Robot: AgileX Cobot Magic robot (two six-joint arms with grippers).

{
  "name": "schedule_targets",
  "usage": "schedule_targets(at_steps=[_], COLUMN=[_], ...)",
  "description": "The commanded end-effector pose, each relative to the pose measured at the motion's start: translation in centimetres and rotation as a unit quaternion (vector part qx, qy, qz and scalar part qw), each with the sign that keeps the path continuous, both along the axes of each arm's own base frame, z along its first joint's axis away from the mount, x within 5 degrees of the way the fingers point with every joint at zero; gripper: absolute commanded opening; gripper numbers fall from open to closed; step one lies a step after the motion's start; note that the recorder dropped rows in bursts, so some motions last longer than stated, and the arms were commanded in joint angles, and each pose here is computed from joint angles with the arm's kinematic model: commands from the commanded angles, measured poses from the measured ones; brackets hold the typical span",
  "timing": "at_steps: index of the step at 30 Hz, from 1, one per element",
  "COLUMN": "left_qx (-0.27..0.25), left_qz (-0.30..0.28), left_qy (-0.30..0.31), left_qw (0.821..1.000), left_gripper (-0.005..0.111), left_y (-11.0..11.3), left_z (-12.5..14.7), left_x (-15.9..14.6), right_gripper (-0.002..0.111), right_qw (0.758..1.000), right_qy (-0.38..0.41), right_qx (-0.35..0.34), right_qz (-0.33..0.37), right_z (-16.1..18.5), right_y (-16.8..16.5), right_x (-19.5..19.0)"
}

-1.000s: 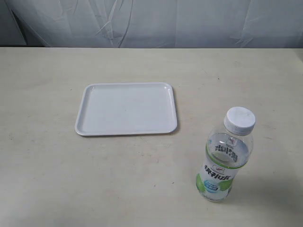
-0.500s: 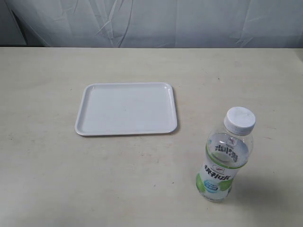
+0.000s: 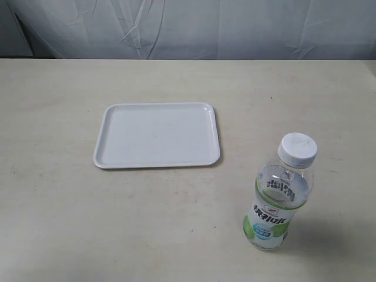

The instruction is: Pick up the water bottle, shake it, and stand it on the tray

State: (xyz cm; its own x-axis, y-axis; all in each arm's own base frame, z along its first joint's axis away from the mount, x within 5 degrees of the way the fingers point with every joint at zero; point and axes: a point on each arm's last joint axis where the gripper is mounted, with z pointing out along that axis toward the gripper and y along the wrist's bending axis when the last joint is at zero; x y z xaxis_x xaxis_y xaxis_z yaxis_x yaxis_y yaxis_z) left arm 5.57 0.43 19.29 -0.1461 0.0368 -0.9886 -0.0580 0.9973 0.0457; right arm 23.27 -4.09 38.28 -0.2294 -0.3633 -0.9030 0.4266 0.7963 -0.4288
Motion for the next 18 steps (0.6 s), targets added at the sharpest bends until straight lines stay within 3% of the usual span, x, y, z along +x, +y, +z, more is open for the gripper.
schedule_targets(at_steps=[1, 4, 6, 10, 13, 16, 18], left_qx=[-0.003, -0.003, -0.003, -0.003, -0.003, -0.003, -0.003], left_qz=[0.001, 0.001, 0.001, 0.001, 0.001, 0.001, 0.001], left_qy=[-0.004, -0.004, -0.004, -0.004, -0.004, -0.004, -0.004], left_qw=[1.000, 1.000, 1.000, 1.000, 1.000, 1.000, 1.000], left_gripper=[0.000, 0.000, 0.000, 0.000, 0.000, 0.000, 0.000], left_y=[0.0, 0.0, 0.0, 0.0, 0.0, 0.0, 0.0], left_z=[0.0, 0.0, 0.0, 0.0, 0.0, 0.0, 0.0], left_x=[0.0, 0.0, 0.0, 0.0, 0.0, 0.0, 0.0], right_gripper=[-0.001, -0.001, -0.001, -0.001, -0.001, -0.001, -0.001], right_qw=[0.977, 0.953, 0.924, 0.875, 0.844, 0.817, 0.817], right_qy=[0.123, 0.231, 0.302, 0.345, 0.346, 0.329, 0.282], right_qx=[0.081, 0.179, 0.234, 0.321, 0.337, 0.306, 0.284], right_qz=[-0.156, -0.077, -0.013, 0.115, 0.234, 0.361, 0.414], right_z=[-4.7, -7.7, -9.1, -8.9, -7.1, -5.0, -3.2], right_y=[-1.9, 0.1, 1.9, 5.3, 7.8, 9.8, 10.4], right_x=[0.9, 1.7, 1.7, 1.0, -0.1, -2.1, -4.0])
